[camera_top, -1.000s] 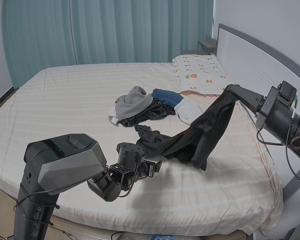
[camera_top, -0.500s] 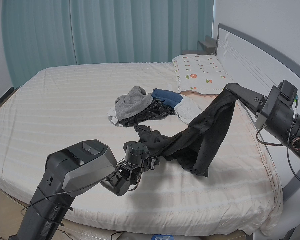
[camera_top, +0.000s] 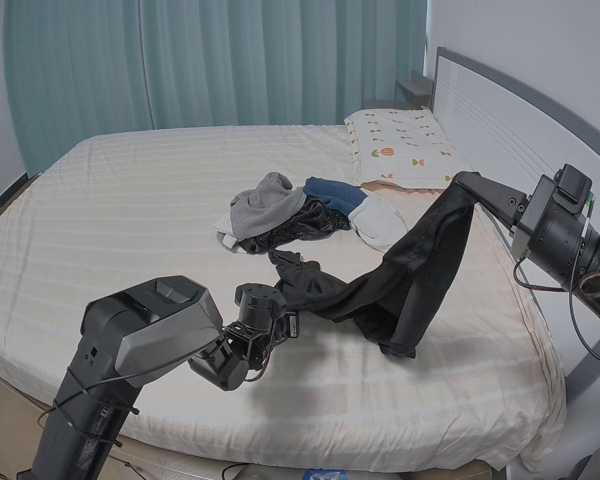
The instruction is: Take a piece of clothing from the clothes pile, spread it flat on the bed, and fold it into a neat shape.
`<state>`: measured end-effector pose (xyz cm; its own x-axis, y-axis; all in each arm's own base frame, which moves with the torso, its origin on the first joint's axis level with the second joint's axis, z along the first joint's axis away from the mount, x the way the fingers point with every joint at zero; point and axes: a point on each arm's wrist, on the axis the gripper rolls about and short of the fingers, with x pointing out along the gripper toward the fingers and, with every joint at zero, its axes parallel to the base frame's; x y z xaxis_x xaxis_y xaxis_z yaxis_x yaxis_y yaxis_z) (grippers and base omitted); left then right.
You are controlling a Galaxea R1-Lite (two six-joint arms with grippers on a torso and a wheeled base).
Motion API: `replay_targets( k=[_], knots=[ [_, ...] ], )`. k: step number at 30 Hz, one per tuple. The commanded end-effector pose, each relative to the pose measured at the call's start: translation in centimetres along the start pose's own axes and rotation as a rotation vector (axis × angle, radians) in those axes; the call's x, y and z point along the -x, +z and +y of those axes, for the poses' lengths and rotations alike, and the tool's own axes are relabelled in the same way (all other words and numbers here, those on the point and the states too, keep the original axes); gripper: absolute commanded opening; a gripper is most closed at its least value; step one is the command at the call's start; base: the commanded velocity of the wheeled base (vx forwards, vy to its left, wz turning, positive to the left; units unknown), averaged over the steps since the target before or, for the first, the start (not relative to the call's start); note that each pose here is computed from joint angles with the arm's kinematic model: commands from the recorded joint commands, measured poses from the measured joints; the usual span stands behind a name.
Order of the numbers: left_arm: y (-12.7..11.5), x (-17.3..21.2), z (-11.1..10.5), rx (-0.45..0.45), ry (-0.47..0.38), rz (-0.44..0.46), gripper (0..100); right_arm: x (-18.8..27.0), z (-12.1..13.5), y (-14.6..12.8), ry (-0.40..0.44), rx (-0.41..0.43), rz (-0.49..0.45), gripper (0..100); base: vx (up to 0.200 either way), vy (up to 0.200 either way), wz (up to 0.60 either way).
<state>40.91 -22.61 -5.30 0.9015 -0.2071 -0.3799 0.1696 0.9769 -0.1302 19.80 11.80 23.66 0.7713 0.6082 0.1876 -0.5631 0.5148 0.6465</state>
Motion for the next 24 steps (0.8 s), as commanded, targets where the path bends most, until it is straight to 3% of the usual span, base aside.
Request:
replay_targets(
  k=[1,9,11,13,16,24],
  knots=[
    [3.2,4.2,1.1,0.047,0.011,0.012,0,-0.8,-1.9,-0.6,-0.069,-0.005,0.022,0,0.000,0.000,0.00],
    [7.6,10.9,2.3,0.163,0.027,0.044,0,-1.9,-4.5,-1.4,-0.148,-0.014,0.049,0,0.000,0.000,0.00],
    [8.3,13.8,2.6,0.236,0.045,0.110,0,-2.1,-5.0,-1.8,-0.161,-0.023,0.064,0,0.000,0.000,0.00],
    [8.5,15.0,2.7,0.268,0.036,0.123,0,-2.2,-5.3,-2.1,-0.170,-0.026,0.076,0,0.000,0.000,0.00],
    [9.8,18.9,2.9,0.324,-0.050,0.121,0,-2.5,-6.4,-3.1,-0.201,-0.034,0.109,0,0.000,0.000,0.00],
    [8.1,21.8,3.8,0.324,-0.108,0.142,0,-2.2,-8.9,-5.4,-0.240,-0.042,0.128,0,0.000,0.000,0.00]
  ],
)
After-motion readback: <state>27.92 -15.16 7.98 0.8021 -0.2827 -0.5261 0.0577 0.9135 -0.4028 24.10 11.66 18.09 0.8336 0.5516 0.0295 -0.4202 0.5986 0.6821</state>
